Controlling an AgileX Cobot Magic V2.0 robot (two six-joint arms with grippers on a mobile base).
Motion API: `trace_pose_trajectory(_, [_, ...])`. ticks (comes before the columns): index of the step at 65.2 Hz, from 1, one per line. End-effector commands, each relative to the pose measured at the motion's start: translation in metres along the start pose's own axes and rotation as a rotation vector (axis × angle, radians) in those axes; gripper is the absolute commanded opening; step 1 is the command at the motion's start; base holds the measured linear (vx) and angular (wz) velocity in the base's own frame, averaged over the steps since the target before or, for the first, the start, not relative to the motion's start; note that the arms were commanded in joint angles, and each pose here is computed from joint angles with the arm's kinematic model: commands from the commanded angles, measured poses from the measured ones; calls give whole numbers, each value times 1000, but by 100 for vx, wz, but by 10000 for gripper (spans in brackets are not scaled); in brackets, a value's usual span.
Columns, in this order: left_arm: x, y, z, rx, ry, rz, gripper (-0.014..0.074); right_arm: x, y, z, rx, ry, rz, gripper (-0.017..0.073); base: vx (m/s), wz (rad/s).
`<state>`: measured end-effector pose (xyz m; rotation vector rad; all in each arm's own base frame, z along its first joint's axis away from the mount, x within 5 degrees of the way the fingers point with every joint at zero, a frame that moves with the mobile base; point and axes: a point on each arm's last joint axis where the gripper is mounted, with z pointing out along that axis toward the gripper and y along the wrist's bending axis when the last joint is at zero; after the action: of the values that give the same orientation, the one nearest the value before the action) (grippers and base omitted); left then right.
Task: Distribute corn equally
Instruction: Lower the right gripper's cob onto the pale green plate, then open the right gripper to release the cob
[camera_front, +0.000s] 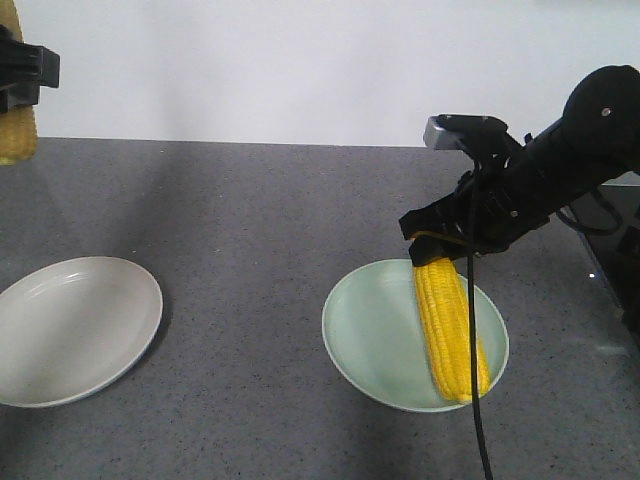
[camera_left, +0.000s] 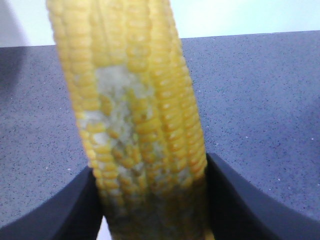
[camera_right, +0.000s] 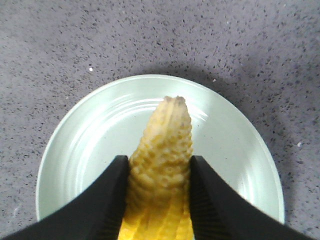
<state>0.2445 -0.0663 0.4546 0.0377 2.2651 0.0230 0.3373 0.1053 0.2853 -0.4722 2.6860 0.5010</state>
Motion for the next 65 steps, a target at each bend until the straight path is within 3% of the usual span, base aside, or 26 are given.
trace_pose_trajectory(1, [-9, 3, -16, 14, -108, -13, 128, -10, 4, -16, -7, -89, -3, 118, 0, 0])
trace_pose_trajectory(16, [-9, 3, -16, 14, -108, -13, 128, -11, 2, -9, -8, -76, 35, 211, 0, 0])
trace_pose_trajectory(45, [-9, 3, -16, 14, -108, -13, 128, -11, 1, -9, -3, -86, 45, 588, 0, 0])
trace_pose_trajectory(65, [-9, 3, -16, 14, -108, -13, 128, -12, 2, -12, 3, -98, 39, 612, 0, 0])
